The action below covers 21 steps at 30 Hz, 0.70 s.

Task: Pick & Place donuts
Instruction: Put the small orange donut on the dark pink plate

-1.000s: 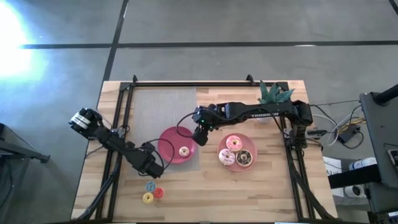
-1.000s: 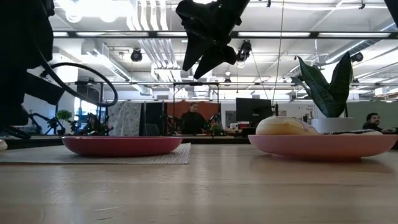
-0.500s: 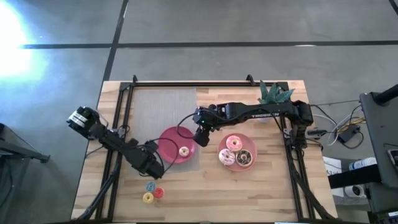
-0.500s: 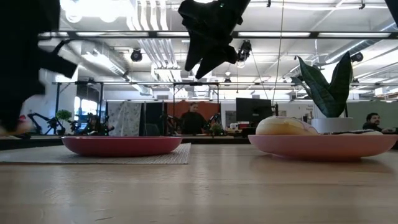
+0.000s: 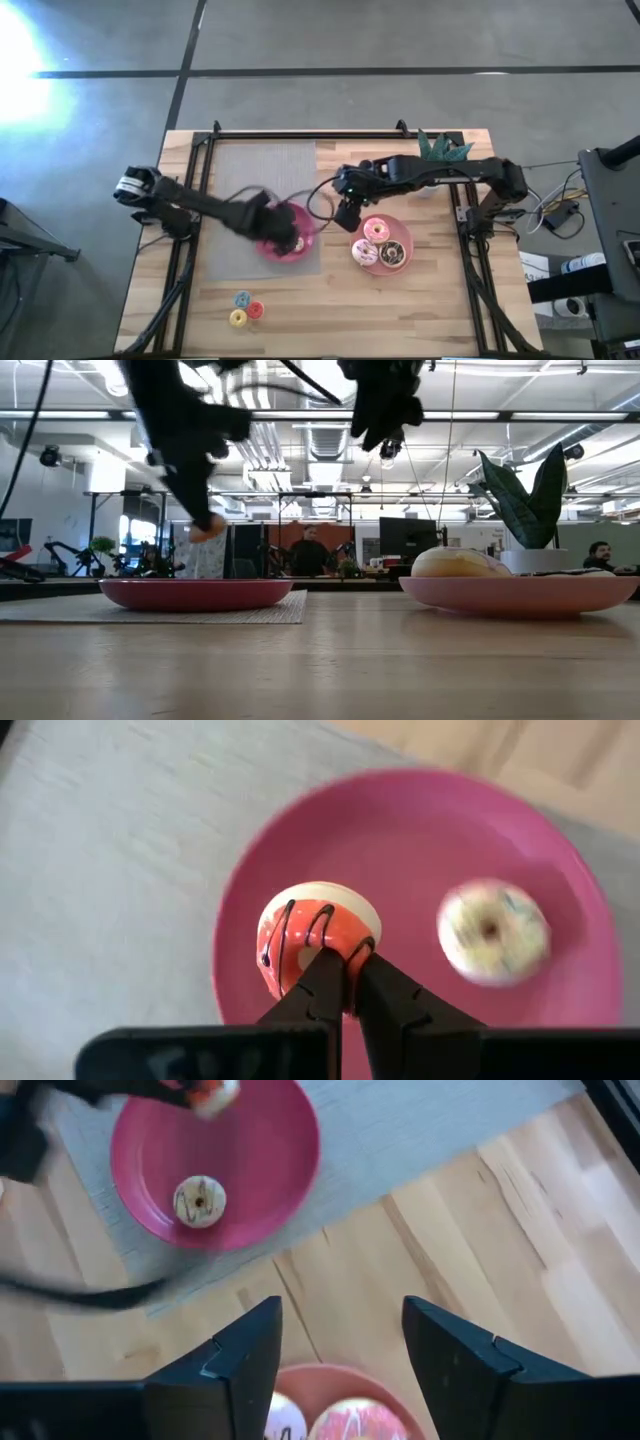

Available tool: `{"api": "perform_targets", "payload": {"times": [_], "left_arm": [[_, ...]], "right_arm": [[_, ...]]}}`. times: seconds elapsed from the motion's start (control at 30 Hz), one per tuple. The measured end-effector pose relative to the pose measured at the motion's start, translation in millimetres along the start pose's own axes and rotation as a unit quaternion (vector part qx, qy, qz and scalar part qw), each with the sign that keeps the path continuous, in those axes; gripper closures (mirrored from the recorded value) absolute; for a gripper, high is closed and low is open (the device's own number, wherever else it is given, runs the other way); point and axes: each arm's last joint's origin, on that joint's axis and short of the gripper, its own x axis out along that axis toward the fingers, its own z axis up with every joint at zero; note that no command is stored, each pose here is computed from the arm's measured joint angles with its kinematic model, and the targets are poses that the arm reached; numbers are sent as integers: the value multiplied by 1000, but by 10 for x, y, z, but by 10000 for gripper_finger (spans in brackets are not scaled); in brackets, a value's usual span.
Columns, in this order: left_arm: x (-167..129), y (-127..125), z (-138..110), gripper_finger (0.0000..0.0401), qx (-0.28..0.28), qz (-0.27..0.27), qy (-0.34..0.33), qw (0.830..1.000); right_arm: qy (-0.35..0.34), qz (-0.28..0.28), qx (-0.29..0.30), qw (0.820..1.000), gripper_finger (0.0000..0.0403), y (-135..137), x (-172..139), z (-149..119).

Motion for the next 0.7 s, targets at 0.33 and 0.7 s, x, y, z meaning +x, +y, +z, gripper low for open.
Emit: {"api": "perform_targets", "payload": {"times": [0.33,0.7], "left_arm": [[369,215,313,401,-39,-39,69,996],[748,-31,376,393,0,-41,120,992]], "right_arm": [[5,-4,57,998,222,-129,-227,-190],[41,-23,69,996,222,-185,-40,-383]]}}
